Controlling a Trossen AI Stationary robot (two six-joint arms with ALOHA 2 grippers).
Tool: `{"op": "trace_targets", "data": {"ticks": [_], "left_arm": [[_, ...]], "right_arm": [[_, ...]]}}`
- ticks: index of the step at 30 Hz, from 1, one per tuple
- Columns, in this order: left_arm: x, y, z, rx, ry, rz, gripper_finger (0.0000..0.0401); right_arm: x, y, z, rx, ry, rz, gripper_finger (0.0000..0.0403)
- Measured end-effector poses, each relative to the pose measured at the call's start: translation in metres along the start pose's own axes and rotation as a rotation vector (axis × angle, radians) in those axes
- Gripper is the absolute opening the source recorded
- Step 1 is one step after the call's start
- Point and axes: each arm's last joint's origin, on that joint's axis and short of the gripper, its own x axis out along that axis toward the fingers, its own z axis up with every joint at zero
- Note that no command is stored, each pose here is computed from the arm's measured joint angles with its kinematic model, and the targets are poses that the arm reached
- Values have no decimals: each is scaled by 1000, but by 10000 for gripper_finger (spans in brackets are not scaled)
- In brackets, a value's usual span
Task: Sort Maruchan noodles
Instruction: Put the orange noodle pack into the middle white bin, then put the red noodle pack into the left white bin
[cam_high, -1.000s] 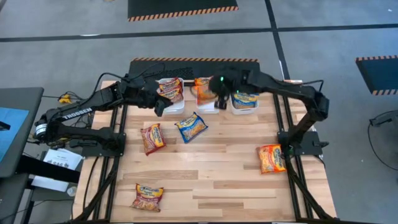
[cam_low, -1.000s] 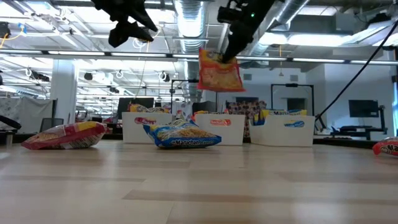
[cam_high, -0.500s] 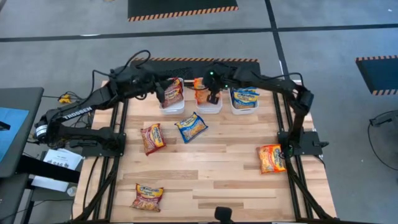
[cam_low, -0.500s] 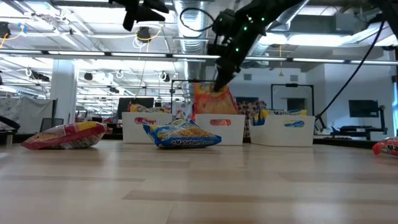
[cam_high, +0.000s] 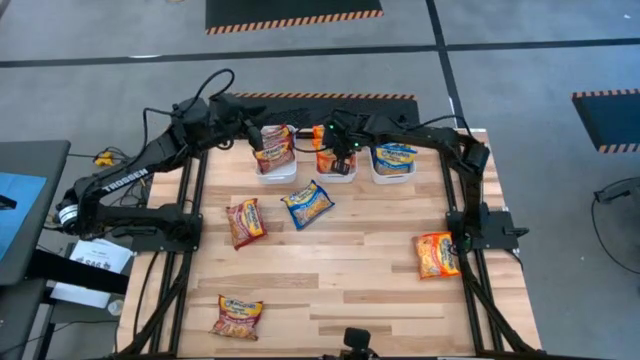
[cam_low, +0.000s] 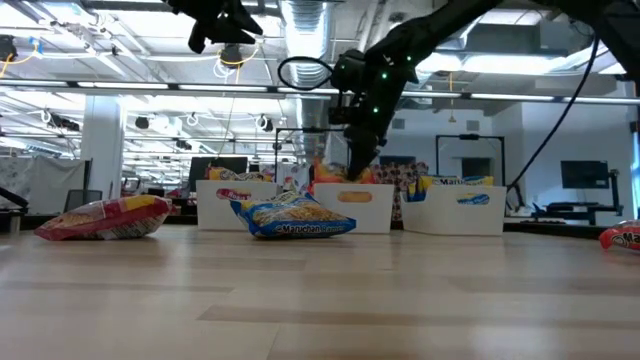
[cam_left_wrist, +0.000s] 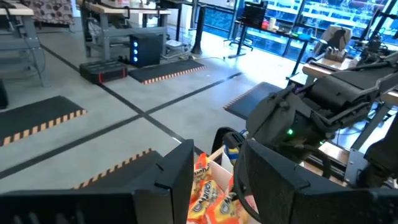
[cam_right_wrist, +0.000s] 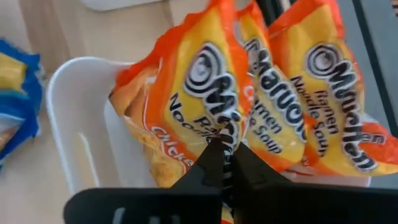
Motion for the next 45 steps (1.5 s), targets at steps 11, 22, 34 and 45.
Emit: {"op": "trace_targets", "data": {"ticks": [11,22,34,45], "left_arm": [[0,0,-3,32,30,-9,128],[1,1,-8,60,77,-2,128],[-7,-1,-35,-129,412,-183,128],[-39,-22,-73,-269,970,-401,128]], "right_arm": [[0,-7,-1,14,-6,-11,62],[-4,-5,-3,9,15,-15,173],[-69,-17,26,-1,24,-21,219],[-99,-13,31,-26,75,5,216]]}}
